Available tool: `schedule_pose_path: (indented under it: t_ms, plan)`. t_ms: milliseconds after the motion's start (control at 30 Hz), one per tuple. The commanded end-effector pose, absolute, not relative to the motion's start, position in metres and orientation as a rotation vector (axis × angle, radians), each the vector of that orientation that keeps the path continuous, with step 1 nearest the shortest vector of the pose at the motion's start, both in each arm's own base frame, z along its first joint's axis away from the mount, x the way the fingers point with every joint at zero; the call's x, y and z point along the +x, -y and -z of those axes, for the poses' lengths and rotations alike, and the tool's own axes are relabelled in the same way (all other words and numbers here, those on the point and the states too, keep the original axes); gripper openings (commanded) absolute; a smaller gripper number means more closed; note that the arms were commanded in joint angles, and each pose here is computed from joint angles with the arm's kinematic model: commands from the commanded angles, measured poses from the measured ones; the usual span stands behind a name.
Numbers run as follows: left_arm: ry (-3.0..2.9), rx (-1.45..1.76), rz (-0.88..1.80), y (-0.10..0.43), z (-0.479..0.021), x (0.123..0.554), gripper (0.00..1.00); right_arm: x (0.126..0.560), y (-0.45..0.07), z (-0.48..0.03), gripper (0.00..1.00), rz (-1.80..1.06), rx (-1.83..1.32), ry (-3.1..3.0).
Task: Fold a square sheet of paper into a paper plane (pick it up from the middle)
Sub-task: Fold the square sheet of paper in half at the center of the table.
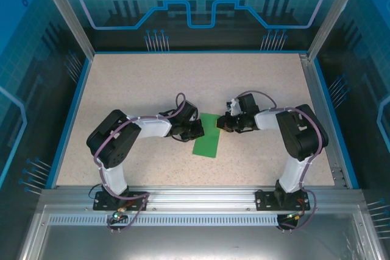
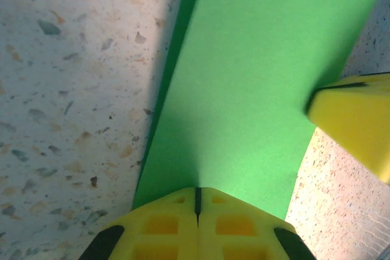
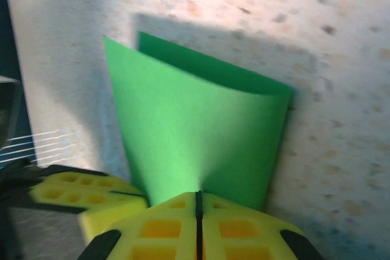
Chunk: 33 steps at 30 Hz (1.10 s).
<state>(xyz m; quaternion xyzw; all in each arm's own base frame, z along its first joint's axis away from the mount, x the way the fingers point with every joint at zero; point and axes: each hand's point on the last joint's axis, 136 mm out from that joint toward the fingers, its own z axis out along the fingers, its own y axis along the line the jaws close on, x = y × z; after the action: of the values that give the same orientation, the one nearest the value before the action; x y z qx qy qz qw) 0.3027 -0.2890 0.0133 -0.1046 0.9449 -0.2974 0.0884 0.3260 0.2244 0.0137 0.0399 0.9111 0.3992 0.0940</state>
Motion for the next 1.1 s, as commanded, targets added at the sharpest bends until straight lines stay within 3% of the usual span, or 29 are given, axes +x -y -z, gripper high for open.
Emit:
schedule_pose_path:
  t_ms: [0, 133, 367, 867, 1067]
  plan:
    - [-2.977, -0.329, 0.691, 0.263, 0.031, 0.269, 0.0, 0.32, -0.212, 0.009, 0.09, -1.114, 0.164, -2.777]
    - [-2.977, -0.331, 0.689, 0.263, 0.032, 0.27, 0.0, 0.323, -0.213, 0.008, 0.1, -1.114, 0.175, -2.805]
    - [-2.976, -0.329, 0.692, 0.264, 0.03, 0.27, 0.0, 0.347, -0.219, -0.049, 0.12, -1.157, 0.098, -2.685]
    - [-2.979, -0.332, 0.698, 0.265, 0.032, 0.27, 0.0, 0.353, -0.211, 0.008, 0.1, -1.075, 0.215, -2.795]
    - [-2.985, -0.334, 0.682, 0.261, 0.034, 0.267, 0.0, 0.36, -0.218, -0.023, 0.09, -1.135, 0.199, -2.76]
